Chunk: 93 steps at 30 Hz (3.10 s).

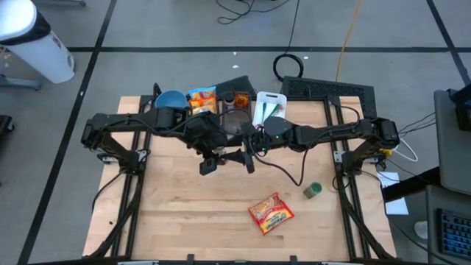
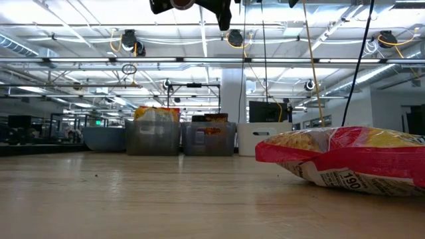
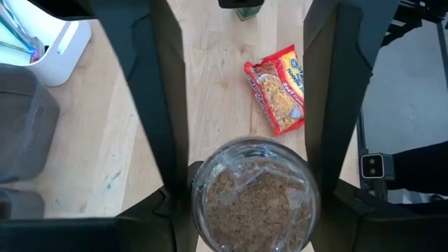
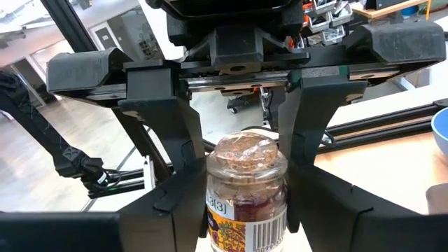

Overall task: Pick & Place Food Item
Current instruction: Put the brown seasoning bottle into the right black bin

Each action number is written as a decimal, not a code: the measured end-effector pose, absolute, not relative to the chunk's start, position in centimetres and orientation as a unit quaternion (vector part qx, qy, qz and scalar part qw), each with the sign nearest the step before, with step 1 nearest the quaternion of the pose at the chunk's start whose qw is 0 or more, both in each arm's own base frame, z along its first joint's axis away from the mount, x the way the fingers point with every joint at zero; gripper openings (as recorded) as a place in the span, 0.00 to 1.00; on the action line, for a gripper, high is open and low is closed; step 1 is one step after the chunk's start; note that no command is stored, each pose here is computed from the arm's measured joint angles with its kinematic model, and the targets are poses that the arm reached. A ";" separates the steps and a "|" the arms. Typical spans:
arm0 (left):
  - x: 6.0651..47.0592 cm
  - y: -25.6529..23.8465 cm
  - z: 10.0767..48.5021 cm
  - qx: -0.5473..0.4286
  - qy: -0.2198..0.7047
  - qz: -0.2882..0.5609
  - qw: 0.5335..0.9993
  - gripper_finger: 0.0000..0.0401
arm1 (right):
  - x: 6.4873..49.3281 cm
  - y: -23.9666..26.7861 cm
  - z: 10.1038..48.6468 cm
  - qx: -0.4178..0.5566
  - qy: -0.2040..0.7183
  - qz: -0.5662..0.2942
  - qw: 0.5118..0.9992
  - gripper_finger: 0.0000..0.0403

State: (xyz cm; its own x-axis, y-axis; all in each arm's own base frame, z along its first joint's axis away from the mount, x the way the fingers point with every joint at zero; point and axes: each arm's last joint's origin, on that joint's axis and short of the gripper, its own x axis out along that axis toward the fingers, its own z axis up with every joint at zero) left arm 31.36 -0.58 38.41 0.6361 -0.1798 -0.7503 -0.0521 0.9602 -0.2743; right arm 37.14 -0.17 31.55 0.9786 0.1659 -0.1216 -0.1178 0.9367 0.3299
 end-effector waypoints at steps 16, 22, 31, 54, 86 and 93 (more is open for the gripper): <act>31.5 -0.5 38.5 -0.136 0.416 -0.037 0.898 0.50 | 37.2 -0.1 31.5 0.162 0.076 0.073 0.981 0.33; 31.5 -0.5 38.6 -0.138 0.415 -0.038 0.898 0.50 | 37.2 -0.1 31.8 0.167 0.054 0.076 0.982 0.35; 31.2 -0.5 38.5 -0.138 0.428 -0.034 0.892 0.50 | 37.3 -0.2 31.8 0.170 0.053 0.076 0.981 0.38; 30.5 0.6 38.1 -0.136 0.461 -0.021 0.876 0.50 | 35.3 -1.2 33.2 0.169 0.078 0.055 0.981 0.68; 35.6 18.9 34.8 -0.100 0.535 0.085 0.835 0.50 | 26.5 0.7 28.3 0.258 0.084 -0.079 0.959 0.65; 37.5 21.3 32.4 -0.093 0.581 0.089 0.804 0.50 | 24.0 1.5 26.3 0.304 0.043 -0.107 0.946 0.65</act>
